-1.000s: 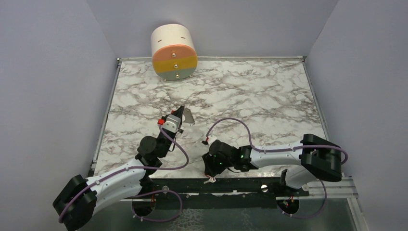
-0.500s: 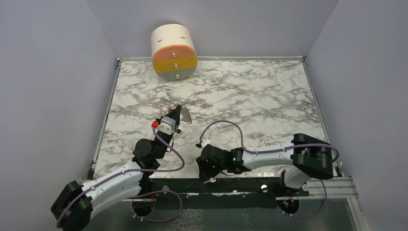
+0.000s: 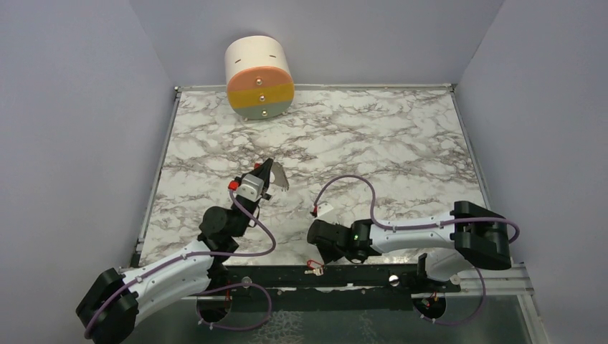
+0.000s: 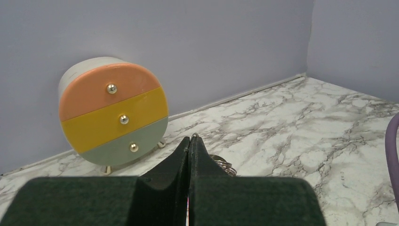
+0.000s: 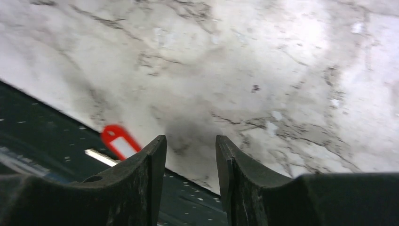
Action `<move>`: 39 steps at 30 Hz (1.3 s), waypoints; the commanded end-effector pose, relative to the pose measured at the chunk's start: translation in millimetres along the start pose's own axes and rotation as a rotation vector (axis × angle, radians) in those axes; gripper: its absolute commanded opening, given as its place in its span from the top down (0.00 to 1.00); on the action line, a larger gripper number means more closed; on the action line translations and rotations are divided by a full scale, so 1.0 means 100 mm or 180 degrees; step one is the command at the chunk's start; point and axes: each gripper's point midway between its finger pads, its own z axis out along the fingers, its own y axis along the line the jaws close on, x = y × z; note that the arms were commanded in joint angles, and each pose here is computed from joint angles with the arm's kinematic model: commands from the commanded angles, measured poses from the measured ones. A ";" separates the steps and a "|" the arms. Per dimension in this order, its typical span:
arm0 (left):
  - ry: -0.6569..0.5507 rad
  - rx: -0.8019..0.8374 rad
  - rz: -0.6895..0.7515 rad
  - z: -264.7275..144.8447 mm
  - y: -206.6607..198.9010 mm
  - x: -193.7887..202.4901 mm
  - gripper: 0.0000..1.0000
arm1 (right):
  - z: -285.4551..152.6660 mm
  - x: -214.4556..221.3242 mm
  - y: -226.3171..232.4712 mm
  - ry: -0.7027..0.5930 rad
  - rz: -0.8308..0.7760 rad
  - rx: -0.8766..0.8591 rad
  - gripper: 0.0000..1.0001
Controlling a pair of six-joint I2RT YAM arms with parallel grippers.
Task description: Remove the keys from the keyring
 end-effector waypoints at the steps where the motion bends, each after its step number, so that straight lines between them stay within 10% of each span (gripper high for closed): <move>1: -0.0207 0.0092 -0.0115 -0.01 -0.04 -0.17 1.00 | -0.05 0.02 -0.37 0.0001 -0.0144 0.0575 0.56; 17: -0.0209 0.0151 -0.0268 -0.06 -0.07 -0.17 1.00 | -0.33 0.09 0.09 -0.0123 -0.0268 -0.0325 0.57; 39: 0.0118 0.0146 -0.0359 -0.17 -0.07 0.02 1.00 | -0.27 0.26 0.38 -0.0368 -0.0824 -0.0118 0.43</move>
